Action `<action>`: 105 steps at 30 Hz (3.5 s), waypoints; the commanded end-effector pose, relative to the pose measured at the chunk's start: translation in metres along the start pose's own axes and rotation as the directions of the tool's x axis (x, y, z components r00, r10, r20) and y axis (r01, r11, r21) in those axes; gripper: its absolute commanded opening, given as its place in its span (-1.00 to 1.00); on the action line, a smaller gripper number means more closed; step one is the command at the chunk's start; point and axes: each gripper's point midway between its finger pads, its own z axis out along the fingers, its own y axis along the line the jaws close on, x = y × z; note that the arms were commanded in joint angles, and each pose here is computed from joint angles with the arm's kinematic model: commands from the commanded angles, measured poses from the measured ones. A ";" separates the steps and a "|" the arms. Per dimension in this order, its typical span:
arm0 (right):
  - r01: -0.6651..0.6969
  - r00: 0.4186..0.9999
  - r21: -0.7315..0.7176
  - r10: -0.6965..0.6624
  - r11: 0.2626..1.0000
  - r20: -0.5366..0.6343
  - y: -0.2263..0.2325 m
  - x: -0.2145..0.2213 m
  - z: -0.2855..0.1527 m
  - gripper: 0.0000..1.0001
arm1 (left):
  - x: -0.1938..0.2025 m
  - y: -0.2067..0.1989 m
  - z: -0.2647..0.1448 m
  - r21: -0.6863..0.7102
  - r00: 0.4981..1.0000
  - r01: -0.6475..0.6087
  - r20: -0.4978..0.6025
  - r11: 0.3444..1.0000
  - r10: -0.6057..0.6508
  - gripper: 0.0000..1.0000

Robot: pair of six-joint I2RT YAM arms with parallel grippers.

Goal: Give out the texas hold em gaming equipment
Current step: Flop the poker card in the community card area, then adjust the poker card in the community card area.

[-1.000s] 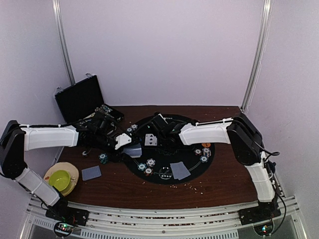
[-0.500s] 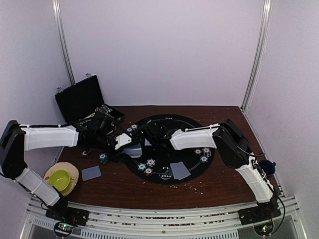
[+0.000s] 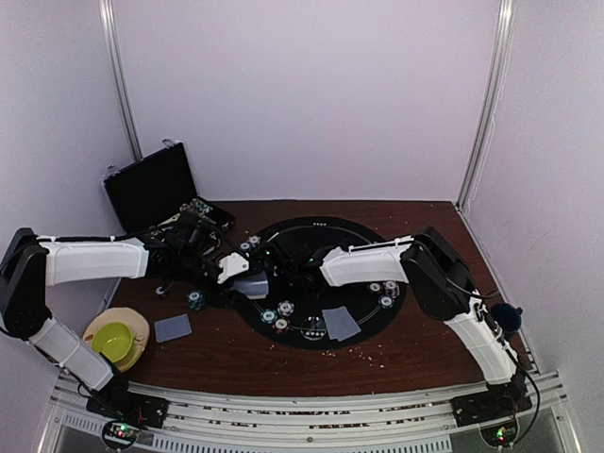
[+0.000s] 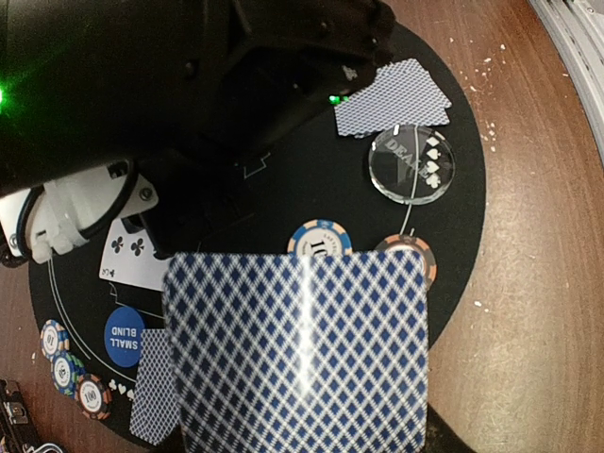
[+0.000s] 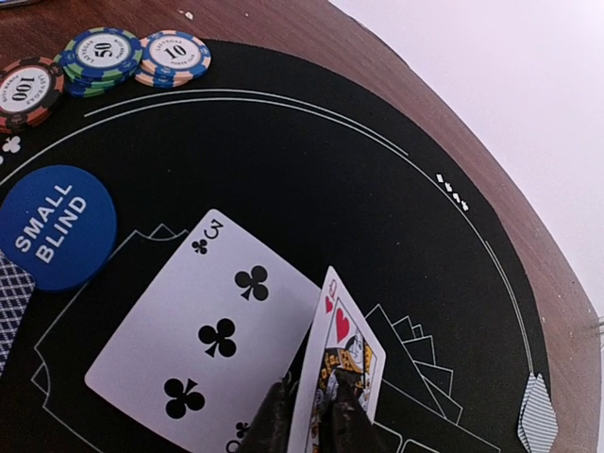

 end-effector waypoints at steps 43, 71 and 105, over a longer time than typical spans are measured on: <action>-0.011 1.000 -0.181 0.007 0.983 -0.026 0.021 -0.008 -0.040 0.20 | -0.011 0.004 -0.001 -0.020 0.999 -0.023 0.042 1.000 0.024 0.04; -0.170 0.985 -0.144 0.172 0.975 0.004 -0.050 -0.009 -0.110 1.00 | -0.013 0.001 -0.002 -0.011 0.998 -0.028 0.051 1.000 0.029 0.04; -0.033 0.981 -0.003 0.032 0.999 -0.193 -0.013 0.062 -0.012 1.00 | -0.010 0.002 0.000 -0.013 0.999 -0.027 0.043 1.000 0.028 0.04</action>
